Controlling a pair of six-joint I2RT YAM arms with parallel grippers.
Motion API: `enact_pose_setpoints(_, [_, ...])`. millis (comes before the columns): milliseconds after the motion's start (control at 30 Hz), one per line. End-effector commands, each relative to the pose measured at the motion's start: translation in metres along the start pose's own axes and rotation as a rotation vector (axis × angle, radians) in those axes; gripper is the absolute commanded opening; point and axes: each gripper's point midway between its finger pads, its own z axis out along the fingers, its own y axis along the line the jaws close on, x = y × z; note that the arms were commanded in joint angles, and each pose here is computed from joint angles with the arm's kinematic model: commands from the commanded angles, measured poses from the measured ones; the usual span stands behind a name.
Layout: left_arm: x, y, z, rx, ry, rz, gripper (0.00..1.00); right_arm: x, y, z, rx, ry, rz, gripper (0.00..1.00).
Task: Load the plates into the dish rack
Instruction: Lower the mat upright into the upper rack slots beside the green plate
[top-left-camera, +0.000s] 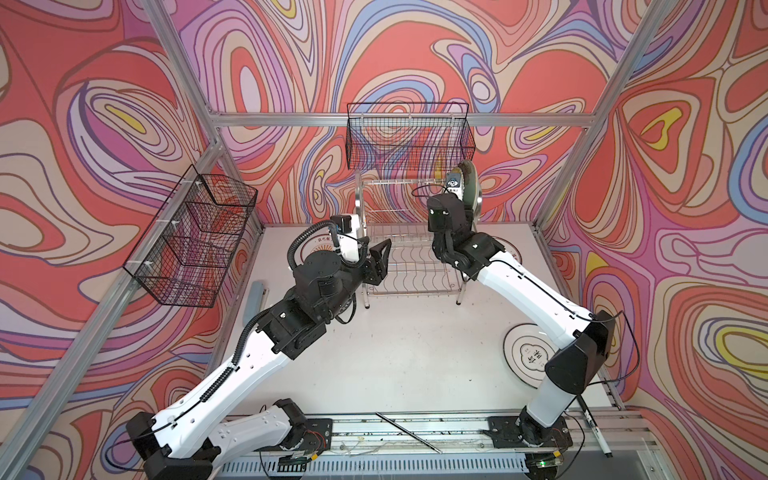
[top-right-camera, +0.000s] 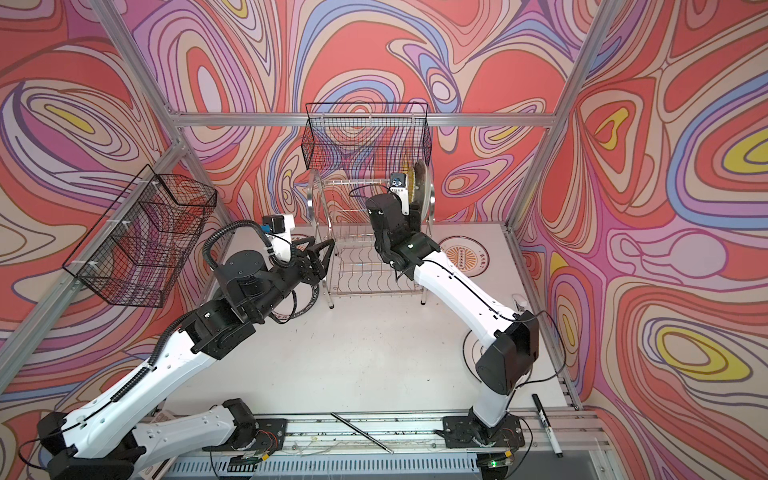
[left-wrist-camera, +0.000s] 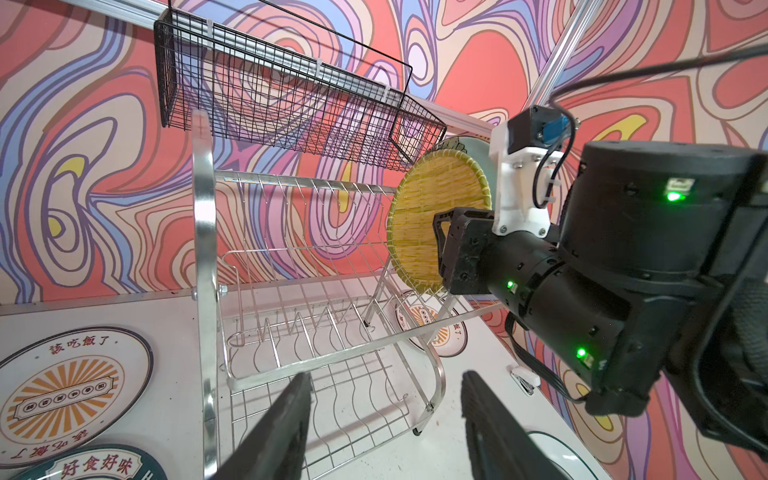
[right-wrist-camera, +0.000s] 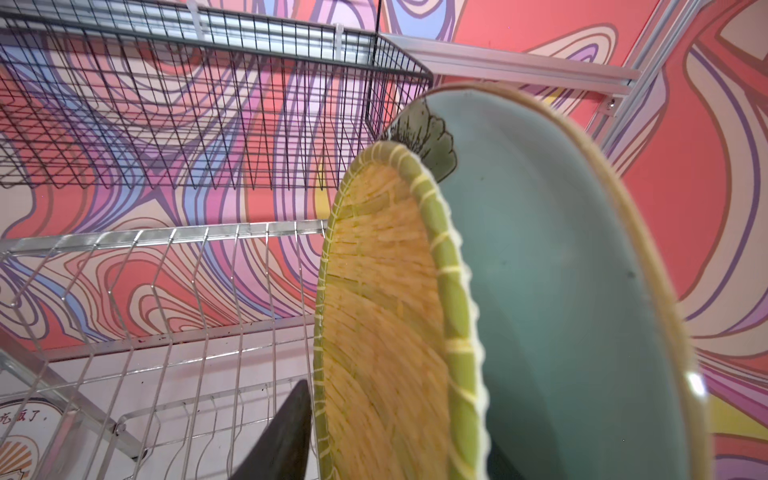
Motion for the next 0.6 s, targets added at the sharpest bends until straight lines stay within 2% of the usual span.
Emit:
enact_pose_setpoints(0, [-0.003, -0.001, 0.001, 0.001, -0.023, 0.015, 0.61, -0.029, -0.004, -0.013, -0.049, -0.049, 0.035, 0.50])
enact_pose_setpoints(567, [-0.004, -0.004, 0.005, 0.009, -0.022, 0.021, 0.63, -0.086, -0.014, -0.062, -0.158, -0.183, 0.073, 0.51])
